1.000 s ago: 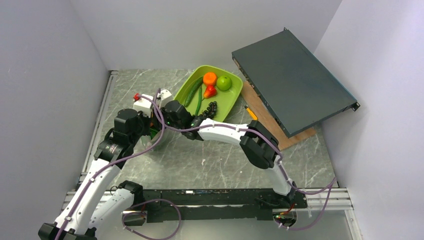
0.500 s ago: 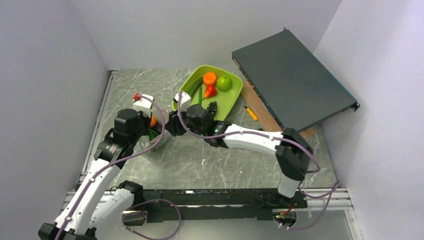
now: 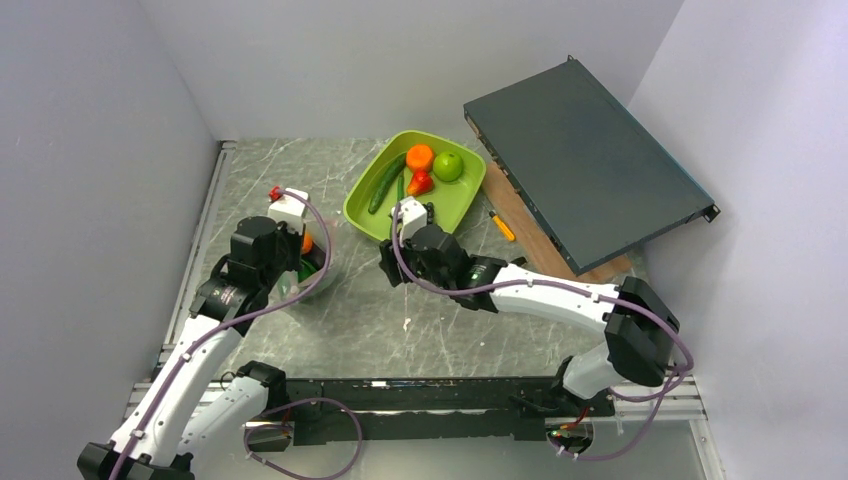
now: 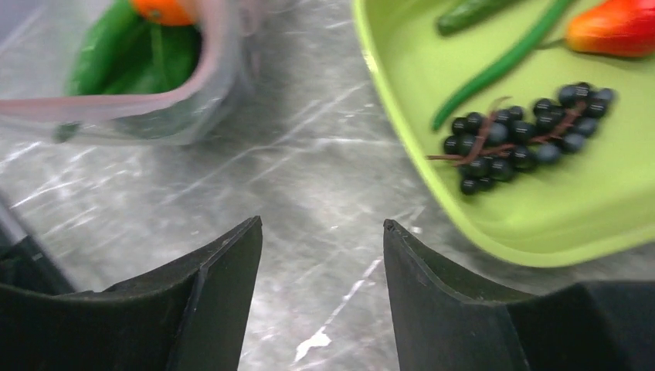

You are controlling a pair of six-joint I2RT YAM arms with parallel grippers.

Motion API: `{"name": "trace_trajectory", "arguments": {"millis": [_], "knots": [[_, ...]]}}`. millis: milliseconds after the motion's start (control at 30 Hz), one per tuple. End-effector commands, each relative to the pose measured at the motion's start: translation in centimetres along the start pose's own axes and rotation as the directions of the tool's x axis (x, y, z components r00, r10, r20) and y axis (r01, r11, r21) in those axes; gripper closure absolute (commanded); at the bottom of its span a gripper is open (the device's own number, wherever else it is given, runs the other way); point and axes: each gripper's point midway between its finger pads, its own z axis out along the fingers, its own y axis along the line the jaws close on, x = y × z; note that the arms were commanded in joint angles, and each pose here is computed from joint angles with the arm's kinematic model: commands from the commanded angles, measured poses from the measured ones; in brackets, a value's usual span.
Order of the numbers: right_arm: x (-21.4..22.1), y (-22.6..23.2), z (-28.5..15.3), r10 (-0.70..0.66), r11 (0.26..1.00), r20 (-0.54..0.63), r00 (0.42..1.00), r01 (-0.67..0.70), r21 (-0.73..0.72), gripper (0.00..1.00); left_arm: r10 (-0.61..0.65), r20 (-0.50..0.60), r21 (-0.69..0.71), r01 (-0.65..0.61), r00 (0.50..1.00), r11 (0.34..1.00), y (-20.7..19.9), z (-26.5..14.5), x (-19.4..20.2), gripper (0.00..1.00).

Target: Place the food in the zip-top bag and seal the zipper

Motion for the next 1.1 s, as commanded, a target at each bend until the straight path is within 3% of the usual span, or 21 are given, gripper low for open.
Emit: {"name": "trace_trajectory", "arguments": {"millis": [0, 233, 400, 600, 833, 1067], "knots": [[-1.3, -4.9, -0.4, -0.027, 0.978, 0.023, 0.999, 0.021, 0.209, 0.38, -0.014, 0.070, 0.009, 0.013, 0.997, 1.000, -0.1, -0.1, -2.1, 1.00], [-2.6, -10.8, 0.0, -0.001, 0.899, 0.035, 0.999, -0.015, 0.439, 0.32, -0.012, 0.068, 0.012, 0.011, 0.998, 1.000, -0.2, 0.0, -2.1, 1.00], [-4.0, -14.7, 1.9, -0.049, 0.824, 0.008, 0.999, 0.036, 0.566, 0.31, -0.012, 0.075, 0.001, 0.012, 0.997, 1.000, 0.0, 0.0, -2.1, 1.00], [-5.9, -17.8, 5.2, -0.164, 0.735, -0.078, 0.983, 0.174, 0.655, 0.30, -0.012, 0.069, 0.002, 0.011, 0.998, 1.000, 0.0, 0.0, -2.0, 1.00], [-7.9, -22.2, 8.7, -0.343, 0.523, -0.284, 0.895, 0.433, 0.734, 0.24, -0.012, 0.070, 0.012, 0.011, 0.998, 1.000, -0.2, 0.0, -2.1, 1.00], [-7.4, -27.3, 11.2, -0.366, 0.452, -0.417, 0.832, 0.550, 0.702, 0.22, -0.013, 0.072, 0.015, 0.012, 0.997, 1.000, -0.2, 0.1, -2.2, 1.00]]}}
